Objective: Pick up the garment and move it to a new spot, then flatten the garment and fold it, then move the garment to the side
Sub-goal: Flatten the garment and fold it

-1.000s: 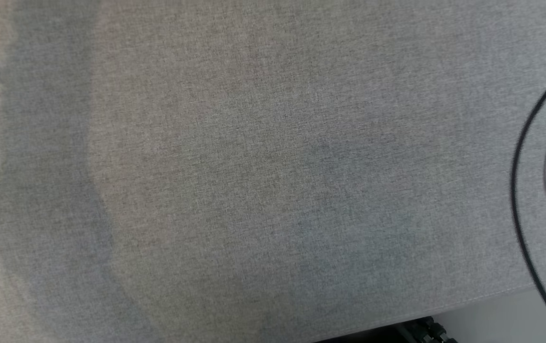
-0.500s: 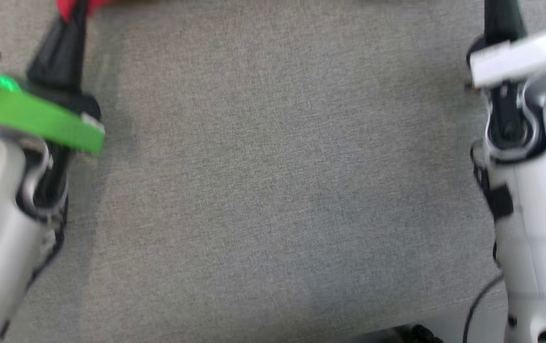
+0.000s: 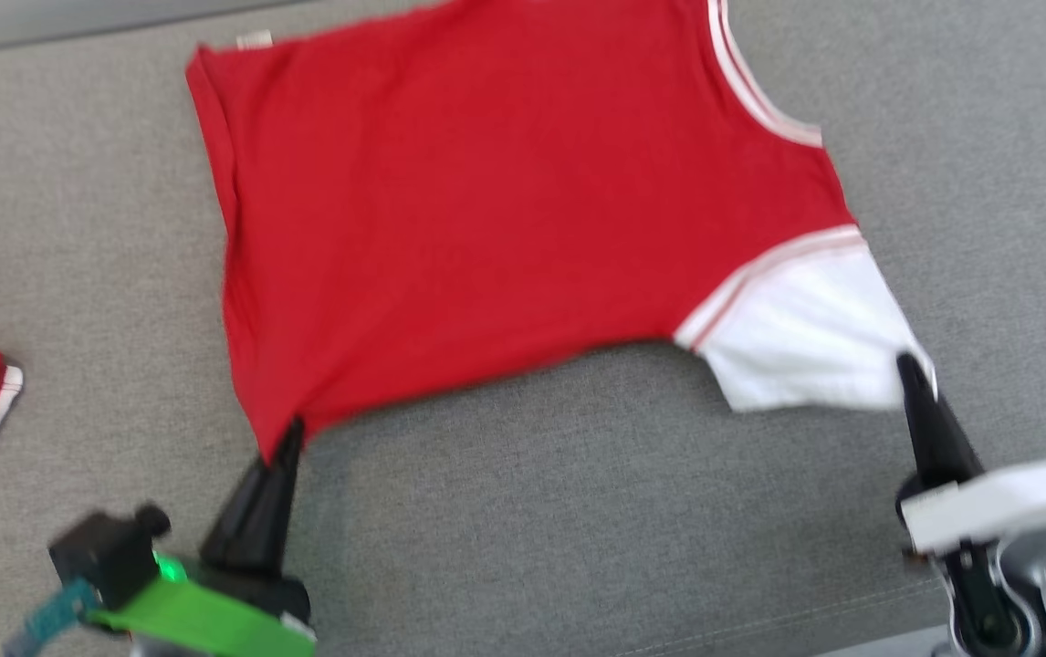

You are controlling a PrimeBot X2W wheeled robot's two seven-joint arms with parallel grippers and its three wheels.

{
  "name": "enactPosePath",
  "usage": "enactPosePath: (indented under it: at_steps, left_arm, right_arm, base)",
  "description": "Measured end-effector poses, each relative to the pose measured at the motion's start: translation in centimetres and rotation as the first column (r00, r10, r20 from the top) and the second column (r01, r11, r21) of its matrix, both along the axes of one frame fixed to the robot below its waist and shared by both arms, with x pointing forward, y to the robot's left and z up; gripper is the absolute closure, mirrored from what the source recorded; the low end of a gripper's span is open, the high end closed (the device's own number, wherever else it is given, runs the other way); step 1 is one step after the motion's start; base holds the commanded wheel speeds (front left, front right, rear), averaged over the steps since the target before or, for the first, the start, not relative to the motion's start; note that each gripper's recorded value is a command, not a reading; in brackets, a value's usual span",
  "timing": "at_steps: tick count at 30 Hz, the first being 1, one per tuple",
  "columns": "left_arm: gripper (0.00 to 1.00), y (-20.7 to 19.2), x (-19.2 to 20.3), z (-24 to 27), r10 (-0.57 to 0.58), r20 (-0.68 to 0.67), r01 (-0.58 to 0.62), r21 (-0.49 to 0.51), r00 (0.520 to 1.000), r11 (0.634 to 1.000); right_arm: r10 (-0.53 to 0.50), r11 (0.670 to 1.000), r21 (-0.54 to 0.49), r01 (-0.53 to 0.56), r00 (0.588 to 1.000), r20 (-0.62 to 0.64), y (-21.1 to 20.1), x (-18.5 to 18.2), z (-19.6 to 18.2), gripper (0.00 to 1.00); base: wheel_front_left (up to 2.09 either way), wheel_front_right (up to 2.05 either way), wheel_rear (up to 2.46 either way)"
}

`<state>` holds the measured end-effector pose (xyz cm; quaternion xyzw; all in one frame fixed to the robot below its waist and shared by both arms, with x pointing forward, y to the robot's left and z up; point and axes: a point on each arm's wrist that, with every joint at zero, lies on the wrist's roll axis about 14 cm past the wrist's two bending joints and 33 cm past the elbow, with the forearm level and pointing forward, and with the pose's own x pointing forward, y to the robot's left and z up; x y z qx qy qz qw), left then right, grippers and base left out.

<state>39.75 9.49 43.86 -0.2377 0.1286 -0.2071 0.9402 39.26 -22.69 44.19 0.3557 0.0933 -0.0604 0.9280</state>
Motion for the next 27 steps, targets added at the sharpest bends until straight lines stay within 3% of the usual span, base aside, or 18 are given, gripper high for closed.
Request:
enactPosePath:
  at_steps: [7, 11, 15, 23, 27]
  left_arm:
    - [1.0, 0.4, -5.9, -0.4, 0.057, -0.086, -0.059, -0.023, 0.995, 0.998]
    - [1.0, 0.2, -8.1, -1.7, 0.043, -0.139, -0.046, -0.012, 0.989, 0.999]
    - [1.0, -0.6, -8.3, -2.1, 0.017, -0.17, -0.023, -0.031, 0.985, 0.999]
    - [1.0, -1.7, -6.3, -0.1, -0.039, -0.199, 0.025, -0.073, 0.979, 0.997]
    - [1.0, -2.6, -5.3, 1.0, -0.082, -0.273, 0.041, -0.153, 0.959, 0.987]
  right_arm:
    - [-0.075, 0.996, 0.034, 0.08, 0.99, -0.118, -1.5, -7.7, -1.9, 1.0]
    - [-0.099, 0.992, 0.062, 0.111, 0.981, -0.167, -1.9, -9.5, -2.9, 1.0]
    - [-0.103, 0.992, 0.052, 0.112, 0.982, -0.16, -2.4, -8.8, -2.7, 1.0]
    - [-0.014, 1.0, 0.016, 0.016, 0.997, -0.073, -1.2, -4.4, 0.3, 1.0]
    - [0.03, 0.999, -0.021, -0.031, 0.999, -0.03, -1.0, -1.8, 2.2, 1.0]
  base:
    - [0.0, 0.0, 0.0]
    - [0.0, 0.0, 0.0]
    - [0.0, 0.0, 0.0]
    - [0.0, 0.0, 0.0]
    - [0.0, 0.0, 0.0]
